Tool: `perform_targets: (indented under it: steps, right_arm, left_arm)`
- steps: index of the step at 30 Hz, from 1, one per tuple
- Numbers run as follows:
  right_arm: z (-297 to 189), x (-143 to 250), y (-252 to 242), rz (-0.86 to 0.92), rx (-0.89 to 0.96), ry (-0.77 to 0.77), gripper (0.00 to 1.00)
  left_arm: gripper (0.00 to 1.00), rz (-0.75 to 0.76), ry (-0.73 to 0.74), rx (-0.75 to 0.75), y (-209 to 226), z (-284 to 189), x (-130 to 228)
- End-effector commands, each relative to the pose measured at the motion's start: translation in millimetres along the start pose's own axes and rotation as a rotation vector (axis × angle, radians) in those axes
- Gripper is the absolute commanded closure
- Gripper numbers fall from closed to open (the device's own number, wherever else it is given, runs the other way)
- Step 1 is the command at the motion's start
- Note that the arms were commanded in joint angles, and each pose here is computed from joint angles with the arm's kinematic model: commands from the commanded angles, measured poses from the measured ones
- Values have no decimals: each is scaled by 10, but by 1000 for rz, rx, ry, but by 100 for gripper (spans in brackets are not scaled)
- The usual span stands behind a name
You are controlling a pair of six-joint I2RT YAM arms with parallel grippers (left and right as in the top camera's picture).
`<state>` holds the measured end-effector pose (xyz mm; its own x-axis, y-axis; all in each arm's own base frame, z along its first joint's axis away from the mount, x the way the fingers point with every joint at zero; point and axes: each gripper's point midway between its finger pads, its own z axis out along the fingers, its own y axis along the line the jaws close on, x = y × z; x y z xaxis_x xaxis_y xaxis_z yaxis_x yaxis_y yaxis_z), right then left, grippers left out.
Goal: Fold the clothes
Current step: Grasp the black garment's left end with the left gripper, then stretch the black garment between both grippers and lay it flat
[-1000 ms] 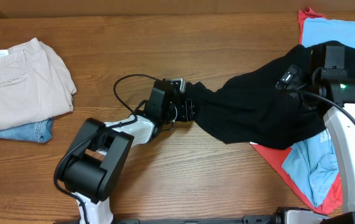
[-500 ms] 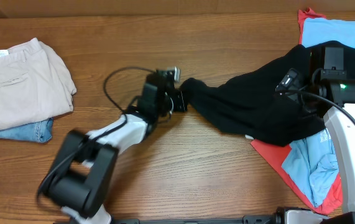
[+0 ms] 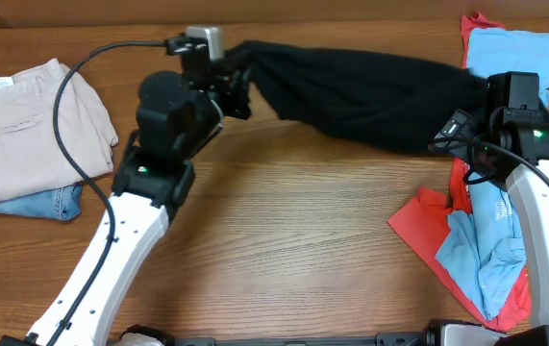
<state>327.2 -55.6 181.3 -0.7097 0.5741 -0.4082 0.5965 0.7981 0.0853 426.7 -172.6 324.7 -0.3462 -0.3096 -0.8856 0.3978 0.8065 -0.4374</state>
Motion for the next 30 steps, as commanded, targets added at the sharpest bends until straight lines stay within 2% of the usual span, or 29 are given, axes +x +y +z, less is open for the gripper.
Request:
perform_targets:
  steps: [1, 4, 7, 11, 16, 18, 20, 23, 24, 30]
  right_arm:
    - [128, 65, -62, 3, 31, 20, 0]
    - [274, 114, -68, 0, 42, 37, 0]
    - [424, 101, -71, 0, 59, 35, 0]
    - [647, 44, -87, 15, 72, 24, 0]
    - [951, 61, -268, 53, 128, 85, 0]
    - [1073, 93, -349, 68, 150, 119, 4]
    - [1200, 137, -360, 52, 135, 160, 21]
    - [1386, 184, -358, 47, 111, 205, 60]
    - [1435, 185, -373, 51, 116, 208, 67]
    - [1619, 19, -460, 91, 115, 159, 72]
  left_arm:
    - [96, 43, 20, -196, 489, -28, 39]
    - [96, 106, 61, -336, 843, -65, 135]
    - [96, 169, 109, -408, 1059, -78, 233]
    - [96, 173, 172, -468, 1247, -137, 369]
    - [96, 197, 206, -607, 1543, -306, 399]
    - [96, 191, 215, -621, 1596, -339, 409]
    - [96, 188, 222, -636, 1644, -371, 415]
    - [96, 184, 217, -676, 1756, -438, 379]
    - [96, 183, 213, -696, 1801, -468, 362]
    - [96, 167, 223, -751, 1972, -590, 351]
